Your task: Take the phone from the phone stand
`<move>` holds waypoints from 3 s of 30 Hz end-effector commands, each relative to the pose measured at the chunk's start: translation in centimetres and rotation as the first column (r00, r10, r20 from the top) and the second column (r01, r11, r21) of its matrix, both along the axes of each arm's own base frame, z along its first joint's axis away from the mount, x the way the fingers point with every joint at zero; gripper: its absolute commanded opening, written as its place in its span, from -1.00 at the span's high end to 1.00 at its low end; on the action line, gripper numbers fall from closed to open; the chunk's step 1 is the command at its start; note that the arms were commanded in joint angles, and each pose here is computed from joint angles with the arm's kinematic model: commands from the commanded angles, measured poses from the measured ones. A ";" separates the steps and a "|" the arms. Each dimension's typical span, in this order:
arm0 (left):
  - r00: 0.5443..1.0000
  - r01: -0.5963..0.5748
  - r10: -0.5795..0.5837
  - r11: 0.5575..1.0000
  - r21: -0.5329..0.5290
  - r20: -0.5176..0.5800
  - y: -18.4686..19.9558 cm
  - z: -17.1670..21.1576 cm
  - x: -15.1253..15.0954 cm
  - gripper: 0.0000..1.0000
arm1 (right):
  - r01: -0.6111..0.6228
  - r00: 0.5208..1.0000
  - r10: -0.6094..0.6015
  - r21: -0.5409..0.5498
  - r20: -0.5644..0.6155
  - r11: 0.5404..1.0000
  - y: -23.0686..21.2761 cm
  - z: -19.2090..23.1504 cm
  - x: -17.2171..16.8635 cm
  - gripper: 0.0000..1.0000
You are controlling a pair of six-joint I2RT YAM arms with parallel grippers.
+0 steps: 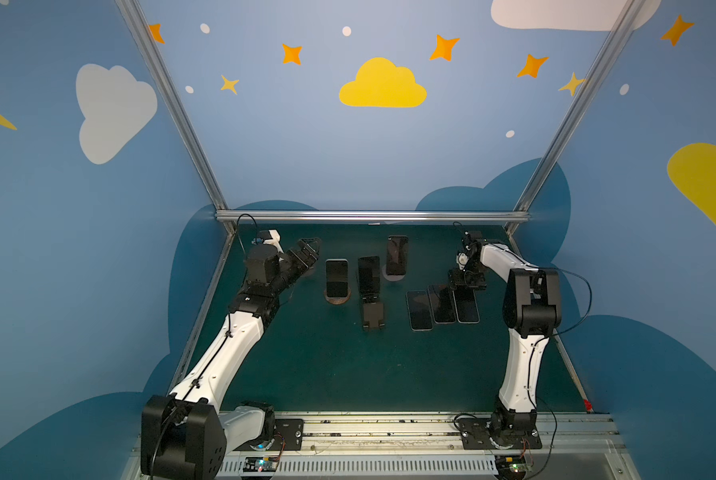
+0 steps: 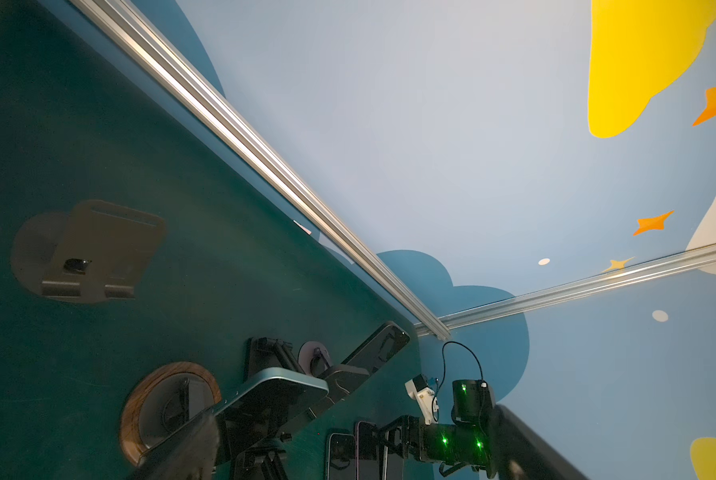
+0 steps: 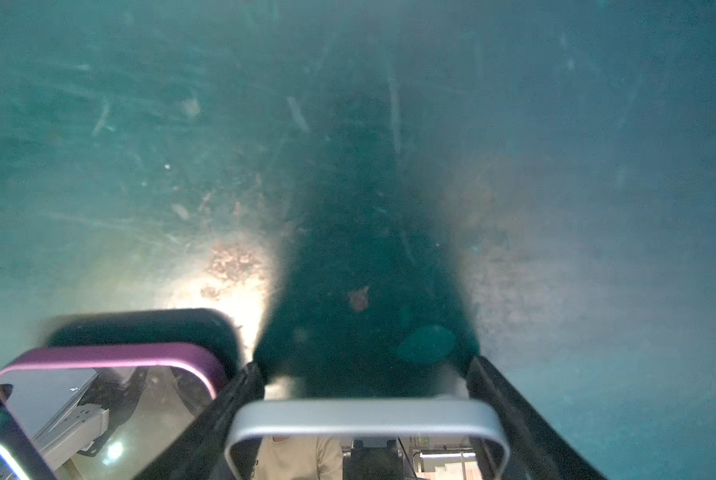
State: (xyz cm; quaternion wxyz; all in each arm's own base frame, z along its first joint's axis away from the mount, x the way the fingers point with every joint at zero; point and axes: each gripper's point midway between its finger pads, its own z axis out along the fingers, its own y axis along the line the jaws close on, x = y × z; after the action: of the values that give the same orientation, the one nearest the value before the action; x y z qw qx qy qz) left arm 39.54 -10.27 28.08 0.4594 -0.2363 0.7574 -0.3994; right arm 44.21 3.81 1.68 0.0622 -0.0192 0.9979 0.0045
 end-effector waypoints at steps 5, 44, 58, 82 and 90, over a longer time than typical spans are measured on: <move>0.999 0.011 -0.010 1.000 -0.007 0.051 -0.3 1.7 -0.3 -1.00 | -0.011 0.995 0.015 0.042 -0.101 0.999 1.3 -2.8 -2.3 -0.53; 0.998 0.025 -0.026 1.000 0.019 0.062 -0.9 2.0 -0.7 -1.00 | 0.096 0.992 -0.094 -0.028 0.085 0.995 -0.4 3.5 0.1 -0.60; 0.998 0.012 -0.018 0.994 0.108 0.057 -1.1 1.7 -0.9 -1.00 | 0.167 0.928 -0.175 0.052 0.328 0.985 0.6 12.0 0.4 -0.63; 0.965 0.164 -0.020 0.825 0.541 -0.262 -9.3 -11.3 -13.0 -1.00 | -0.160 0.630 -0.172 0.343 0.757 0.926 9.2 21.5 -10.2 -0.75; 0.924 0.295 -0.060 0.743 0.601 -0.379 -16.4 -14.8 -12.8 -1.00 | -0.161 0.621 -0.171 0.338 0.765 0.927 8.8 21.6 -10.7 -0.75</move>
State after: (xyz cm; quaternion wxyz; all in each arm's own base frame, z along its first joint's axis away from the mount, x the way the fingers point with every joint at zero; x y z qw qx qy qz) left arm 26.28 -25.95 12.87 0.3339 -0.0391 0.9339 -0.1216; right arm 33.64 12.50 22.22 0.4755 -0.0019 0.8617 0.1773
